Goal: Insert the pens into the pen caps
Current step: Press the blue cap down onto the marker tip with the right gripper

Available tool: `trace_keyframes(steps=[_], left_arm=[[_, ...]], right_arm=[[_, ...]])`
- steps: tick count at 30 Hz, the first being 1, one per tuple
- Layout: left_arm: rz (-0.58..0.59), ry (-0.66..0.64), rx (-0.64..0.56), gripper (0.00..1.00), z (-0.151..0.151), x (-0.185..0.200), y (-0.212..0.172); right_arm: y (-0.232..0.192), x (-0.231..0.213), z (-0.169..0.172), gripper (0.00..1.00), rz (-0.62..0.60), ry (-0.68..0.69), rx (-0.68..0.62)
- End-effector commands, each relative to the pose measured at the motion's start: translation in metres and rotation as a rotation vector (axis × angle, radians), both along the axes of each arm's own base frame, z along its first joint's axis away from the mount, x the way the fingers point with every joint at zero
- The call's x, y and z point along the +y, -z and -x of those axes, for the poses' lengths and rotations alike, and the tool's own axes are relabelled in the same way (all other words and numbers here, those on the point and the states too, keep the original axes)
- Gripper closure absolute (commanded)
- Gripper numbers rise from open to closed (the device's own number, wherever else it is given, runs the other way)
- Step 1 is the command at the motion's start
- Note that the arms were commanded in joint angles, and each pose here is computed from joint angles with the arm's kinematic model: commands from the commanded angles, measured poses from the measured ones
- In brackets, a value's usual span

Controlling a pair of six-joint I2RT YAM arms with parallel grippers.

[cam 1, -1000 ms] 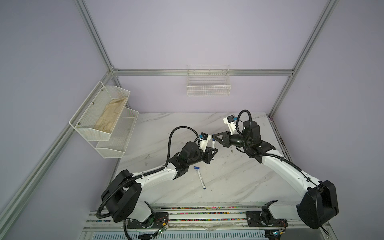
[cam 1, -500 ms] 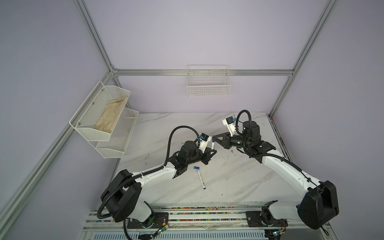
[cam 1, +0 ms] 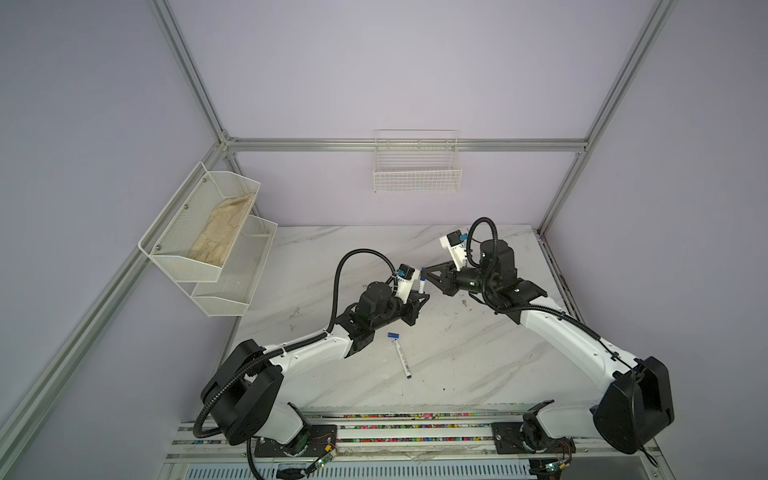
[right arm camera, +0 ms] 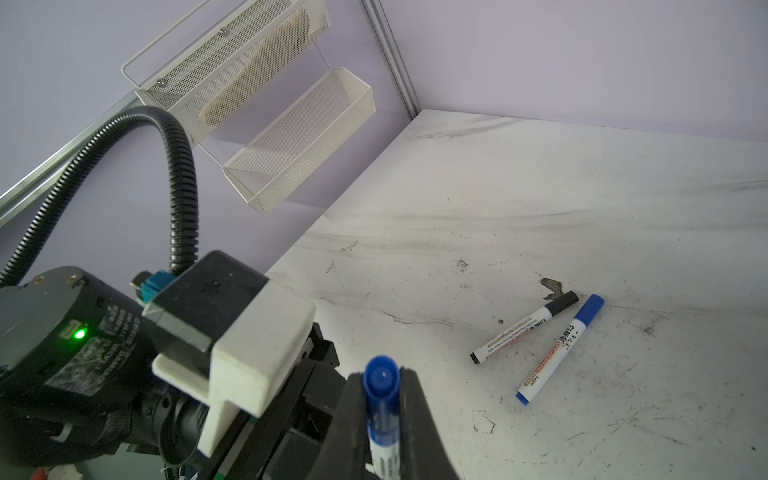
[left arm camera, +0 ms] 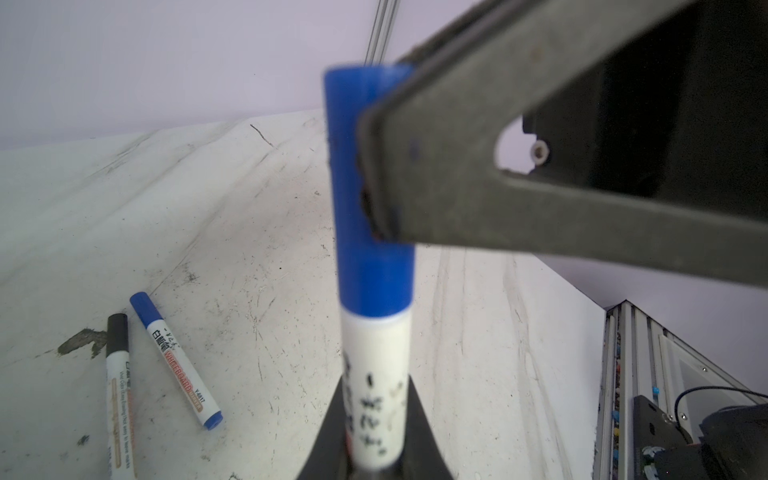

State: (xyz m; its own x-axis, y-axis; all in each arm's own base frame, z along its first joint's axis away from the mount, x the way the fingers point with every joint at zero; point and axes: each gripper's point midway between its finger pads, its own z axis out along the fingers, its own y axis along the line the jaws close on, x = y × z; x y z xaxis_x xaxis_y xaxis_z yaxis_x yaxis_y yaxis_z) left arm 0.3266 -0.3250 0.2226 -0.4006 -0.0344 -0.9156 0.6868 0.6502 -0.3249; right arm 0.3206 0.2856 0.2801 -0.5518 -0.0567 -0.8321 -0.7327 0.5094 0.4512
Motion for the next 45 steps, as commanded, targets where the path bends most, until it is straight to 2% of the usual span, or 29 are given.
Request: trace_keyframes(steps=[1, 4, 8, 12, 16, 22, 24, 27, 31, 35, 37, 41, 45], left_arm=[[0.452, -0.245, -0.353, 1.0, -0.031, 0.064, -0.162], [0.408, -0.311, -0.371, 1.0, -0.037, 0.072, -0.167], [0.35, -0.516, -0.427, 1.0, -0.045, 0.108, -0.17], [0.273, -0.591, -0.472, 1.0, -0.043, 0.123, -0.175], [0.204, -0.585, -0.503, 1.0, -0.039, 0.12, -0.177], [0.227, -0.524, -0.531, 1.0, -0.037, 0.109, -0.185], [0.278, -0.516, -0.544, 1.0, -0.034, 0.11, -0.191], [0.441, -0.473, -0.539, 1.0, -0.031, 0.119, -0.206], [0.582, -0.255, -0.539, 1.0, -0.019, 0.115, -0.232], [0.621, -0.092, -0.527, 1.0, -0.006, 0.106, -0.247], [0.618, -0.095, -0.522, 1.0, -0.007, 0.109, -0.249], [0.613, -0.202, -0.532, 1.0, -0.018, 0.129, -0.249], [0.562, -0.327, -0.554, 1.0, -0.029, 0.146, -0.248]], right_arm=[[0.114, -0.01, 0.061, 1.0, 0.272, -0.07, 0.391], [0.128, -0.014, 0.059, 1.0, 0.303, -0.041, 0.429], [0.157, -0.022, 0.062, 1.0, 0.384, -0.015, 0.515], [0.168, -0.025, 0.059, 1.0, 0.405, 0.02, 0.548], [0.173, -0.026, 0.058, 1.0, 0.425, 0.029, 0.558], [0.179, -0.025, 0.061, 1.0, 0.448, 0.013, 0.573], [0.179, -0.024, 0.063, 1.0, 0.441, 0.002, 0.582], [0.179, -0.018, 0.069, 1.0, 0.417, -0.039, 0.605], [0.173, -0.017, 0.068, 1.0, 0.365, -0.069, 0.633], [0.161, -0.015, 0.062, 1.0, 0.334, -0.076, 0.598], [0.165, -0.022, 0.058, 1.0, 0.382, -0.041, 0.575], [0.178, -0.029, 0.066, 1.0, 0.489, -0.029, 0.556], [0.176, -0.035, 0.063, 1.0, 0.512, 0.006, 0.528]])
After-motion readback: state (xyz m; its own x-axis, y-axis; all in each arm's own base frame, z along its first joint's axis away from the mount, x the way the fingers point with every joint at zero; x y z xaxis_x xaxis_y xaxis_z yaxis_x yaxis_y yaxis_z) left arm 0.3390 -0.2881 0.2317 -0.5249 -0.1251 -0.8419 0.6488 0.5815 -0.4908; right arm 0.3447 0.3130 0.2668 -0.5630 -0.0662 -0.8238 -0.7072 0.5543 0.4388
